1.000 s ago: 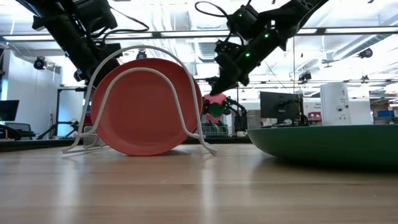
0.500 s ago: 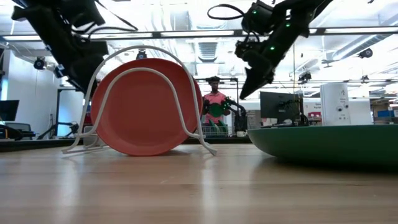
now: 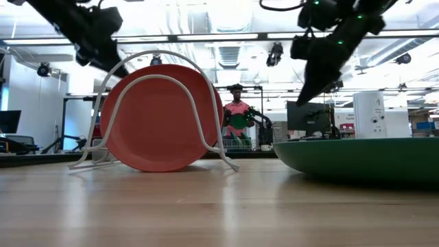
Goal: Sort dishes
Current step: Put the green plate into the dish rack
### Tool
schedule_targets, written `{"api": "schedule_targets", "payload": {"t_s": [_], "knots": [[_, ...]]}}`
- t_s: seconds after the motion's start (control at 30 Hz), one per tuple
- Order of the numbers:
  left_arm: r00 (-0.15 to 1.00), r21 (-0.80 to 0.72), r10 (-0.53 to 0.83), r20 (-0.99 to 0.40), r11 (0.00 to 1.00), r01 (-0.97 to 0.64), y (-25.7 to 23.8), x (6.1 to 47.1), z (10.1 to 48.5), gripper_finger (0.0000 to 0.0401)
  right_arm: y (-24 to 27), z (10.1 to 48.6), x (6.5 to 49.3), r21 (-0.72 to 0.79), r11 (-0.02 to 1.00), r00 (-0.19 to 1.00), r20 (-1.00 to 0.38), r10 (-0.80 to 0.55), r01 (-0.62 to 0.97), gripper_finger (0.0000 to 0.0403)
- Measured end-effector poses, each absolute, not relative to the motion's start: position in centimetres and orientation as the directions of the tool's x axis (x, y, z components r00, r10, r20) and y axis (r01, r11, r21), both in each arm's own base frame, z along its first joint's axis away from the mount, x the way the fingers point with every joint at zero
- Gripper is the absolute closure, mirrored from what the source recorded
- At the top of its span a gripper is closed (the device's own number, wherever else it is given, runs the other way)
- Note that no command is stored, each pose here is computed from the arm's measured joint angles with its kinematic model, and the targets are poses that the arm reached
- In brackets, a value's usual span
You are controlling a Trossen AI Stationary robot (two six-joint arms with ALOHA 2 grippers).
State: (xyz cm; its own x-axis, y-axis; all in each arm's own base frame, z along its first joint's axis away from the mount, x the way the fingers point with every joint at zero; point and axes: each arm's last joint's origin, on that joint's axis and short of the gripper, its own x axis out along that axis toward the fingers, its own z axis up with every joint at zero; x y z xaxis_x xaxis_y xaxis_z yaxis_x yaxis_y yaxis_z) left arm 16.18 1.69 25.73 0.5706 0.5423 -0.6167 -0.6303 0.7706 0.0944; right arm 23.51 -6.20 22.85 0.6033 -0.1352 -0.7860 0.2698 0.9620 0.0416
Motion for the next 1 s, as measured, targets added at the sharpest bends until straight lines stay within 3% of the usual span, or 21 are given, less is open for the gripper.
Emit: {"api": "schedule_targets", "payload": {"t_s": [0.27, 0.77, 1.0], "knots": [[0.659, 0.140, 0.556, -0.507, 0.807, -0.574, 0.3, 17.0, 27.2, 0.0322, -3.8, 21.5, 21.9, 0.058, 0.978, 0.569, -0.820, -0.068, 0.200, 0.0383], [0.658, 0.186, 0.562, -0.501, 0.812, -0.553, 0.1, 17.7, 26.9, 0.0322, -2.6, 19.9, 21.0, 0.052, 0.987, 0.466, -0.884, -0.025, 0.153, 0.0242], [0.651, 0.222, 0.563, -0.509, 0.817, -0.533, 0.1, 18.1, 26.6, 0.0322, -2.5, 18.9, 20.5, 0.082, 0.983, 0.436, -0.900, 0.003, 0.163, 0.0230]]}}
